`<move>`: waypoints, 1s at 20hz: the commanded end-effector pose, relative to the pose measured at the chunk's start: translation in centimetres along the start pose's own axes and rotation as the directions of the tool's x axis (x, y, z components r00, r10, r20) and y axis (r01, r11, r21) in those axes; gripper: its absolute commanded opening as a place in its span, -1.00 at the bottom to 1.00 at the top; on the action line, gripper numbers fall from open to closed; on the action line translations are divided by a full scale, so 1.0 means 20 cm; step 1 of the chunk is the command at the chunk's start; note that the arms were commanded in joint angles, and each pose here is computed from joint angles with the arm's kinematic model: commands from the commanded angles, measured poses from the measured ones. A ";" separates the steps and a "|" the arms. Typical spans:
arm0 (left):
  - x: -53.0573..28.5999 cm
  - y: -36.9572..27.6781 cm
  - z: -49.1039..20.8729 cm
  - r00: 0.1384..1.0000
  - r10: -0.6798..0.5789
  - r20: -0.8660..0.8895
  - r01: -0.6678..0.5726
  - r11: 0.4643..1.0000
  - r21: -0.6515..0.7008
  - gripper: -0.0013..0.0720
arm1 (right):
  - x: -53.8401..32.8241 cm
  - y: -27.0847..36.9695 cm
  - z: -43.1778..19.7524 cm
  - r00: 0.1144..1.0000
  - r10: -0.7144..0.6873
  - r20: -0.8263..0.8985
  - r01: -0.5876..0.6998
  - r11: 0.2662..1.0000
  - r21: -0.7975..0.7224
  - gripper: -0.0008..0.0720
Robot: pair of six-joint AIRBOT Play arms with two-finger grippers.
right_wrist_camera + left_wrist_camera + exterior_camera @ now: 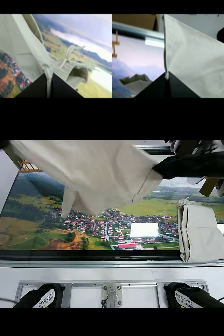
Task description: Fold the clothes and pants, and hang the long-sleeved shirts on hangers.
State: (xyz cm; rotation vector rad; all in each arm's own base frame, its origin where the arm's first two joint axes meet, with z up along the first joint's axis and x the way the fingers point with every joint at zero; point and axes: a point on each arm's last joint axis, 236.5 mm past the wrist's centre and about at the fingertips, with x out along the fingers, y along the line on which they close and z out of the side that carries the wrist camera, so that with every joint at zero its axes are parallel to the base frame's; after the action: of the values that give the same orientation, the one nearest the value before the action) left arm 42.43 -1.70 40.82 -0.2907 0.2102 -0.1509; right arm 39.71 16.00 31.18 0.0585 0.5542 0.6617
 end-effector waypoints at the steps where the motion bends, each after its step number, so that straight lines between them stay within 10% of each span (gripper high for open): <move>1: -0.52 -0.24 0.28 0.977 -0.061 0.203 0.046 0.996 0.078 -0.96 | -0.45 0.27 0.19 0.983 -0.012 0.184 0.025 0.997 -0.067 -0.93; 9: -0.88 -0.32 0.24 0.943 -0.081 0.322 0.053 0.994 0.094 -0.96 | -0.67 0.39 0.10 0.984 -0.039 0.174 0.022 0.995 0.101 -0.93; 20: 0.76 -0.12 -0.84 0.932 -0.093 -0.350 0.102 0.995 0.007 -0.96 | 0.26 -0.57 -0.59 0.849 -0.239 -0.472 0.413 0.858 0.307 -0.93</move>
State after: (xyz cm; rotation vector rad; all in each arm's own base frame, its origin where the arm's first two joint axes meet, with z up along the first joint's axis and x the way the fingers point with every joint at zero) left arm 46.39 -7.80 30.27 -0.2817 0.4267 -0.2631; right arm 39.03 10.46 23.46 0.2376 0.9553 0.3046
